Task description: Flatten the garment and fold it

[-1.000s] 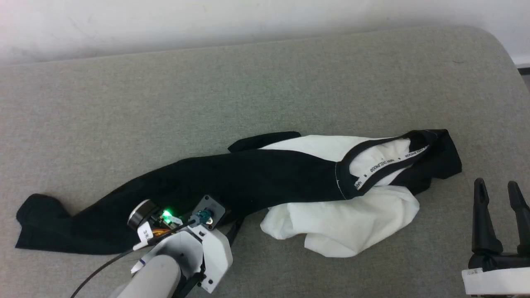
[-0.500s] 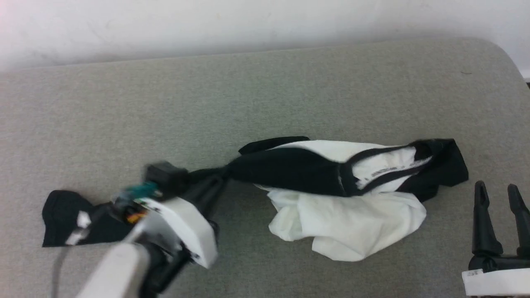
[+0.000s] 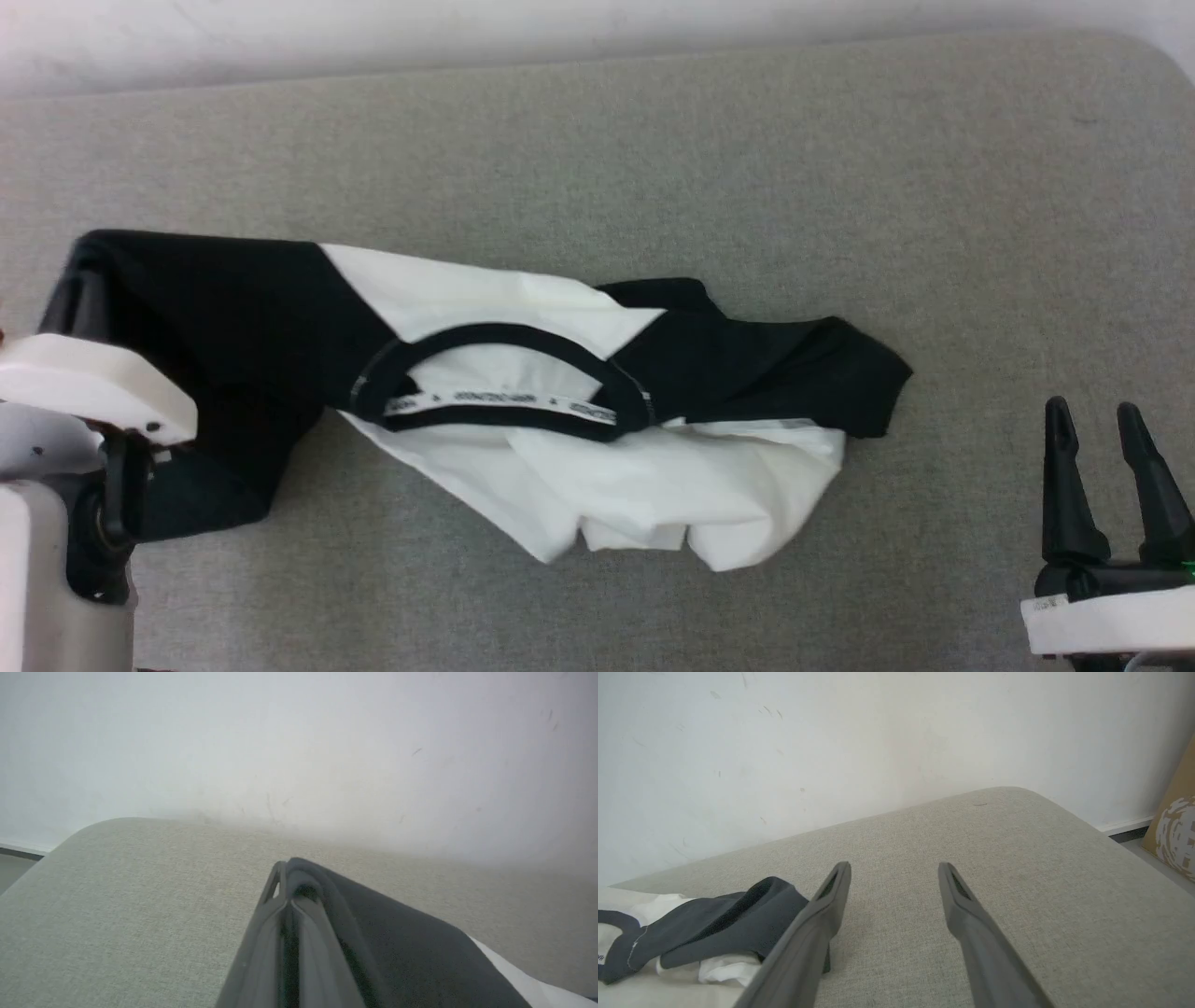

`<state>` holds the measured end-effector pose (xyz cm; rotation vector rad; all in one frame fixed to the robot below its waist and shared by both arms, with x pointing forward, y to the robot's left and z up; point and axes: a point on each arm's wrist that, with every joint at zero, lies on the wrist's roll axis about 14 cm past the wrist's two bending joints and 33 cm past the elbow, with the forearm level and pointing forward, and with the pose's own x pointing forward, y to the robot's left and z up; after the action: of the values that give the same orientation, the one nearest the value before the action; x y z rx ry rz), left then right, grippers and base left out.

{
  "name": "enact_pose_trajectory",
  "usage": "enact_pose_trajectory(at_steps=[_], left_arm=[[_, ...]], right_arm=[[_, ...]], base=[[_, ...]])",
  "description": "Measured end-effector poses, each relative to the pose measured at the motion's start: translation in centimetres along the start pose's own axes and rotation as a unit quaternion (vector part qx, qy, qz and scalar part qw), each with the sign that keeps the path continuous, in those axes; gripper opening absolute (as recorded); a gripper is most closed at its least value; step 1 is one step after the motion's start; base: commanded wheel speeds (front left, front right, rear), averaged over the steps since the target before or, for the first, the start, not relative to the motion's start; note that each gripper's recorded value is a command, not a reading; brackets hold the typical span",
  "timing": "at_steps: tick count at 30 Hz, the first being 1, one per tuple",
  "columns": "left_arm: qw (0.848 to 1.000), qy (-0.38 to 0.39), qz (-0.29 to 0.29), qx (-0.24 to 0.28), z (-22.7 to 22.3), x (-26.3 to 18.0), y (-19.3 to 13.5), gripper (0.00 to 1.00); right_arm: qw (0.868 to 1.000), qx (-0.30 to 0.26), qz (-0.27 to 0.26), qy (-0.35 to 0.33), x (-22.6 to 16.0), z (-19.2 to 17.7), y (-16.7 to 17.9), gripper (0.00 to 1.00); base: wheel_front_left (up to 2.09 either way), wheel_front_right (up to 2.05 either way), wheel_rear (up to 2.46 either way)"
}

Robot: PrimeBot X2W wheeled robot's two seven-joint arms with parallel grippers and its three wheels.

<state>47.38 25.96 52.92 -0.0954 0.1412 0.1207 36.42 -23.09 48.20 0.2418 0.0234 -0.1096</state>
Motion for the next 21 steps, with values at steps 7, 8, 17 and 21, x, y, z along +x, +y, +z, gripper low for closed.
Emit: enact_pose_trajectory(at_steps=[7,8,17,21], left_arm=[[0.993,0.095,0.074,0.002,-7.5,2.2,2.2,1.0],[0.992,0.104,0.077,-0.002,-8.2,2.4,2.0,1.0],[0.998,0.04,0.05,-0.028,-5.9,2.7,0.3,1.0],[0.998,-0.051,0.005,-0.042,-1.0,1.3,-1.4,1.0]], right_arm=[[1.0,-0.006,-0.009,0.021,0.7,-1.5,-0.5,1.0],[1.0,-0.007,-0.009,0.023,0.7,-1.6,-0.5,1.0],[1.0,-0.008,-0.001,0.027,0.8,-1.5,0.0,1.0],[1.0,-0.005,0.01,0.025,0.7,-1.1,0.7,1.0]], base=[[0.0,0.0,0.0],[0.0,0.0,0.0],[0.0,0.0,0.0],[0.0,0.0,0.0]])
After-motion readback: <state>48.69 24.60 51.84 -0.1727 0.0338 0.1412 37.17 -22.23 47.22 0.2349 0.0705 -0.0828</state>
